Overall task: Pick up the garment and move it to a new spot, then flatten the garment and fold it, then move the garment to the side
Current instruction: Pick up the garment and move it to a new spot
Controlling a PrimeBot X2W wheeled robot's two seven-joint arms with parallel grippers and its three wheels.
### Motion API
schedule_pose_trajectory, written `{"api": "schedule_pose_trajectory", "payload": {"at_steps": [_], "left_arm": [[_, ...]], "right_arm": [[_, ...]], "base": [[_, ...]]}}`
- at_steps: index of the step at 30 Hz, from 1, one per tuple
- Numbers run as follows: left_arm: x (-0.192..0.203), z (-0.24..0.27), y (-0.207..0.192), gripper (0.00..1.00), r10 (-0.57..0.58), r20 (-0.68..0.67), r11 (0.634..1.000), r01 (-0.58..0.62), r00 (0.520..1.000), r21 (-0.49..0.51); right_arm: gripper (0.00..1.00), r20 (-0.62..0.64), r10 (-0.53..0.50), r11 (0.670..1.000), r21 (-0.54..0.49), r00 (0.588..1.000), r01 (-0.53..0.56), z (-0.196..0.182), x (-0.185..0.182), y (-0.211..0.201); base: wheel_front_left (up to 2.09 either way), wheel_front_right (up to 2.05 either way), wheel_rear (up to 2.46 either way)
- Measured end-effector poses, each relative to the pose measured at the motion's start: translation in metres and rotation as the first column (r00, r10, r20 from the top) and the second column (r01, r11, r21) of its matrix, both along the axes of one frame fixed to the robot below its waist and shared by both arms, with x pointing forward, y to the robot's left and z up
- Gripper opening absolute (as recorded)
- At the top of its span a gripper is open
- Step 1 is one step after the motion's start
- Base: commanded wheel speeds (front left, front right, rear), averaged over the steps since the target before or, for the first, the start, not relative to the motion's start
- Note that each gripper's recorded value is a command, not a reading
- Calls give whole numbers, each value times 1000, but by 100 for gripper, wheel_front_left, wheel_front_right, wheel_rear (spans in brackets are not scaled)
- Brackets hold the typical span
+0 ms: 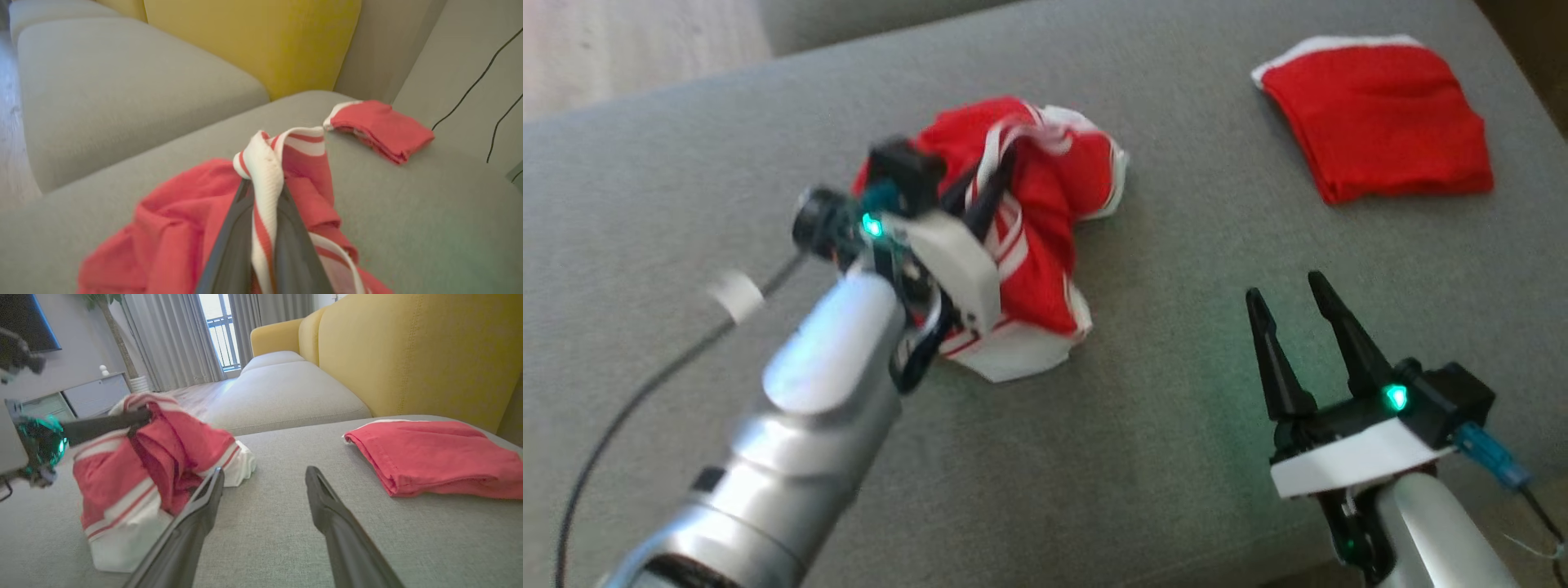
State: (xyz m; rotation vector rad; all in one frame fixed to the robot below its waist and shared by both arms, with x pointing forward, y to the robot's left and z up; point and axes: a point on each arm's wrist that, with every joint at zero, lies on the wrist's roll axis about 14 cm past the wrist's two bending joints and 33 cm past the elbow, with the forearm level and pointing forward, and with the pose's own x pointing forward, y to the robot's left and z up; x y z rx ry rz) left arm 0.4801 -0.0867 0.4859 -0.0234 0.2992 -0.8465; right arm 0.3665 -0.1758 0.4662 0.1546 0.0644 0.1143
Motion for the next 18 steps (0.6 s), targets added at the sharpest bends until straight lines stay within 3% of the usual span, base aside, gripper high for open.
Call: {"api": "schedule_pose_trajectory", "payload": {"at_steps": [4,5,6,13,18], "left_arm": [[-9,-42,-11,0,-3,-48,1000,3,999,-3],[-8,-44,-14,27,1,-39,1000,-1,999,-12],[-8,-43,-16,100,3,-20,1000,-4,1000,-21],[-2,-3,0,100,134,157,990,-123,979,-75],[-14,32,42,100,313,231,948,-289,921,-132]], "right_arm": [[100,-20,-26,1000,-5,999,26,-6,7,-8],[100,-24,-33,999,-8,999,33,-8,7,-10],[100,-29,-39,999,-9,999,39,-9,6,-12],[100,3,-32,999,-11,999,32,1,0,-10],[100,8,-27,1000,3,1000,27,2,-23,-5]], "base": [[0,0,0],[0,0,0],[0,0,0],[0,0,0],[0,0,0]]}}
